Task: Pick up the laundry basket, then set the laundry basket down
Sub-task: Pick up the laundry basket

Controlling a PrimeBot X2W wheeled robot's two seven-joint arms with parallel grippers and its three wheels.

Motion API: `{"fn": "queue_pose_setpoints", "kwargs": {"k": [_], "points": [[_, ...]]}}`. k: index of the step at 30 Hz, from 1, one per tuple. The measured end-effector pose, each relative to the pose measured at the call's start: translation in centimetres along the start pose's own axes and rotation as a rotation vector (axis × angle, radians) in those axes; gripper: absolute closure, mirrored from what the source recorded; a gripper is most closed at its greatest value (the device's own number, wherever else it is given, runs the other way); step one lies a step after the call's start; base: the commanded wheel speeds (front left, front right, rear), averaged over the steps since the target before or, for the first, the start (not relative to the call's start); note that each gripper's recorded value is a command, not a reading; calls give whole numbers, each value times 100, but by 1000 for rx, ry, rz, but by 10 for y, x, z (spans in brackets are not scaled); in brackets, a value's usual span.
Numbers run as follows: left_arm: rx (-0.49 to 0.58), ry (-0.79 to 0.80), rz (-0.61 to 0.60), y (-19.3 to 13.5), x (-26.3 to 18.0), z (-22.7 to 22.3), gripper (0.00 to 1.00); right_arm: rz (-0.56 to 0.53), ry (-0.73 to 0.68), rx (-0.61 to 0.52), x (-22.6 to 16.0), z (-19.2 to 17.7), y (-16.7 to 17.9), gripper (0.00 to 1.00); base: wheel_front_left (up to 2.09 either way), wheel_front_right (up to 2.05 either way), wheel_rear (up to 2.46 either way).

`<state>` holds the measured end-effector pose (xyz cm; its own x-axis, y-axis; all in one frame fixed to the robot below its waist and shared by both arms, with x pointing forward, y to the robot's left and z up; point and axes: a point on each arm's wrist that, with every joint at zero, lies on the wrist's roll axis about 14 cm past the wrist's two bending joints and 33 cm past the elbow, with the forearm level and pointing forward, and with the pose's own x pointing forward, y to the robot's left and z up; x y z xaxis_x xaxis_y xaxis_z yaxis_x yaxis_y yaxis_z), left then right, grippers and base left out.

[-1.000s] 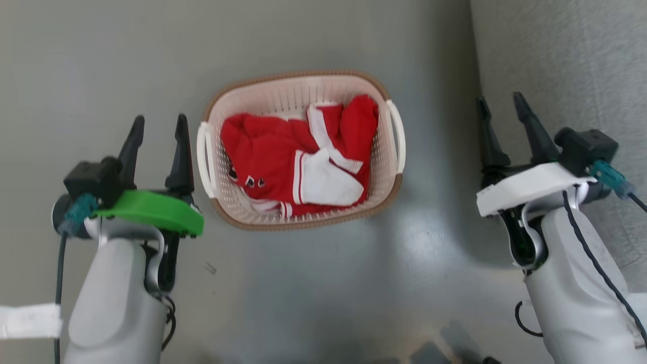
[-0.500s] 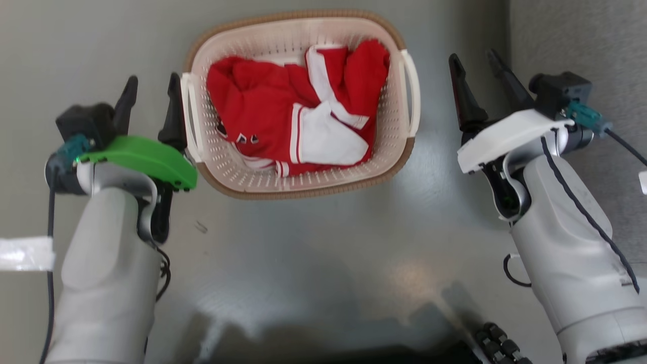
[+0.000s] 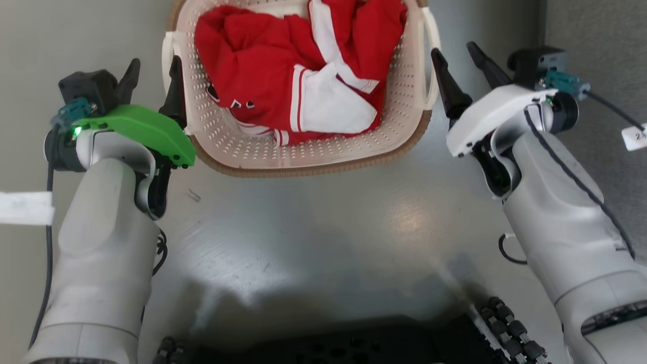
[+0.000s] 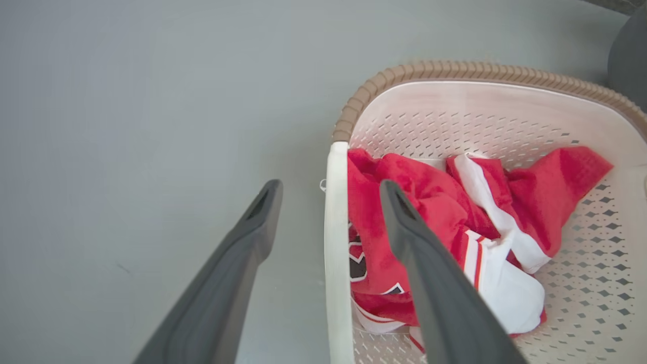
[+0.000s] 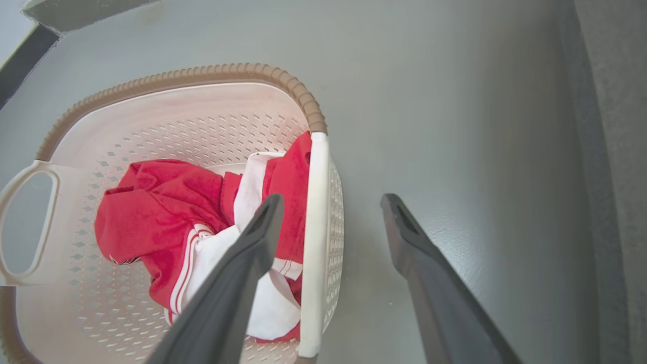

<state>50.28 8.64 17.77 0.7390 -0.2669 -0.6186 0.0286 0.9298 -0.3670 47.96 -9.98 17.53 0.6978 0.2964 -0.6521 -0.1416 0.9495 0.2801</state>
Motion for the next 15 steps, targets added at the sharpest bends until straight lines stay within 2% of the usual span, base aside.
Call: {"fn": "queue_pose_setpoints", "kwargs": {"k": [7, 15], "points": [[1, 98, 2, 7, 11, -28, 0, 24, 52, 10, 19, -15, 3, 0, 0, 0, 0], [5, 135, -1, 10, 25, -38, 0, 54, 86, 18, 35, -27, 10, 0, 0, 0, 0]]}}
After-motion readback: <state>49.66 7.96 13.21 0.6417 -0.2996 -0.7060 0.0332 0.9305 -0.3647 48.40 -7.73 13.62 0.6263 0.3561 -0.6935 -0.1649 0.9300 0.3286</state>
